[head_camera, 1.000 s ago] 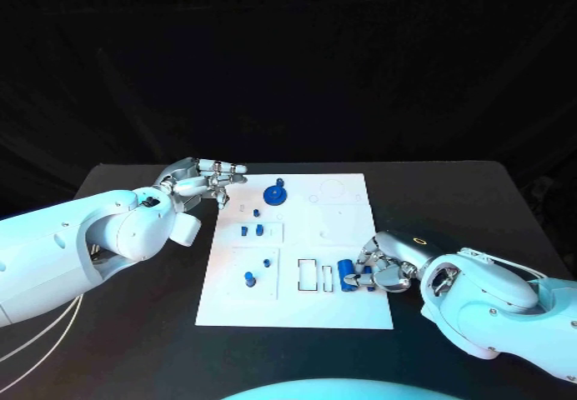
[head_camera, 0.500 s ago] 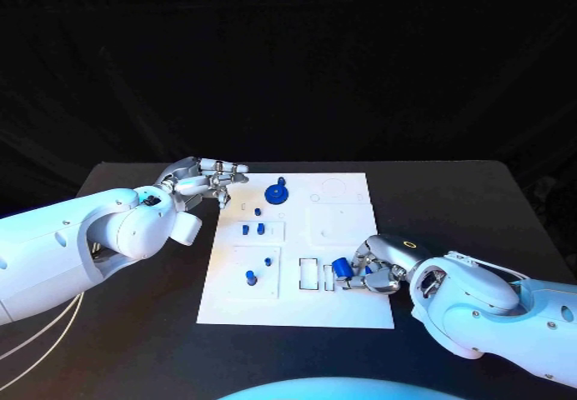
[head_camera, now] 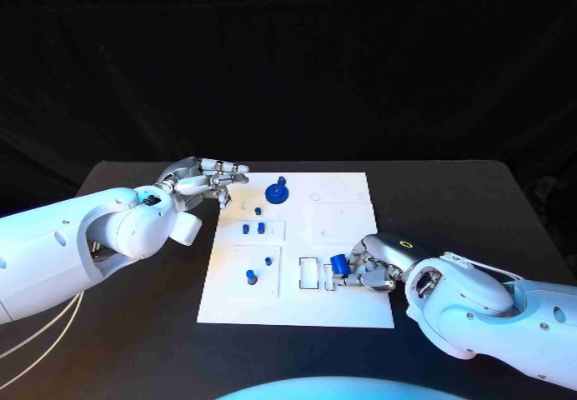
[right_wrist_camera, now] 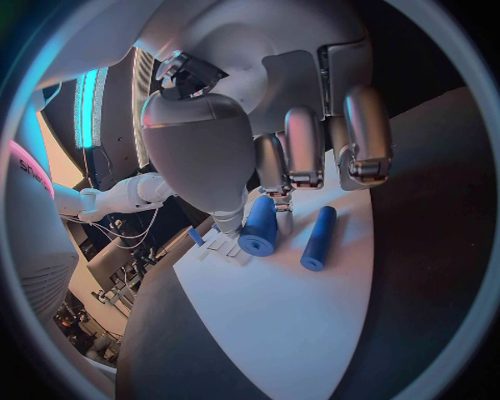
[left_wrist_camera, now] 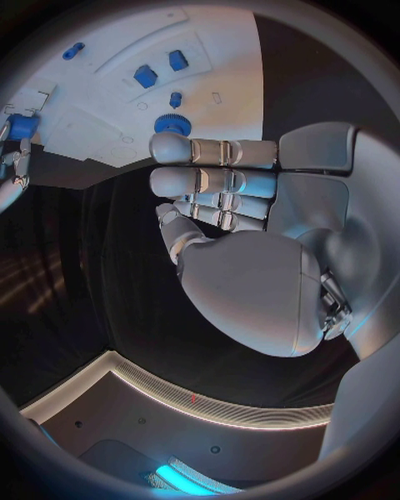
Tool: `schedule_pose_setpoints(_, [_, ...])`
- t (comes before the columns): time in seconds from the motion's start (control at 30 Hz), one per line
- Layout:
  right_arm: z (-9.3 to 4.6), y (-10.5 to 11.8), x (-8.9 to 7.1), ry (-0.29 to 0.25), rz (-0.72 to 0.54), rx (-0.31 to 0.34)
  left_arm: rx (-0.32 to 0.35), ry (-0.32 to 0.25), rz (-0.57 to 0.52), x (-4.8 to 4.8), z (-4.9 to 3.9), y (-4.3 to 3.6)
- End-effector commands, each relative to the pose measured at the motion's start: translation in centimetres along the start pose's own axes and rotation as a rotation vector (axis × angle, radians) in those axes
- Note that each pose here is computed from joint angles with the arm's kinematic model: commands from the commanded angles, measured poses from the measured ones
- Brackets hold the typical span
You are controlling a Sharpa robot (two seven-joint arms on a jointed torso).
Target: Assemble the parts on the task board
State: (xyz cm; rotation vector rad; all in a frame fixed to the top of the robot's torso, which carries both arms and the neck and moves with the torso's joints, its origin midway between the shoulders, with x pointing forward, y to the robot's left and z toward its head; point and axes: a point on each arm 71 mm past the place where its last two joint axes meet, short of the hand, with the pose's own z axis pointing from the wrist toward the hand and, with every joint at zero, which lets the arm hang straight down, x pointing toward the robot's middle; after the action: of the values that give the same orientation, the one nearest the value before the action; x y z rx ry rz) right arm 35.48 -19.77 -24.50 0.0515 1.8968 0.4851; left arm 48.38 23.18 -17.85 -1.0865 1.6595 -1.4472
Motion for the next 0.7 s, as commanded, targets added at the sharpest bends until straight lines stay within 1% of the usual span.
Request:
schedule_pose_setpoints(0.03, [-0.4,-0.3,0.3,-0.013,0.022,0.032,0.001,0.023,-0.006,0.24,-0.02,-0.05])
schedule_pose_setpoints(0.2, [-1.0,0.4,-0.6,-0.063,0.101,0.025,0.0,0.022,-0.005,0.2,-0.05,-0.02])
schedule_pose_setpoints(0.33, [-1.1,0.9,-1.1,-0.07,0.158,0.023,-0.001,0.024,-0.006,0.21,-0.05,0.0])
schedule_pose_setpoints(0.47, [-1.0,1.4,-1.0,-0.051,0.184,0.021,-0.001,0.024,-0.006,0.22,-0.06,0.02])
schedule_pose_setpoints(0.7, [-0.4,2.4,-0.3,0.015,0.189,0.006,-0.001,0.026,-0.006,0.24,-0.08,0.02])
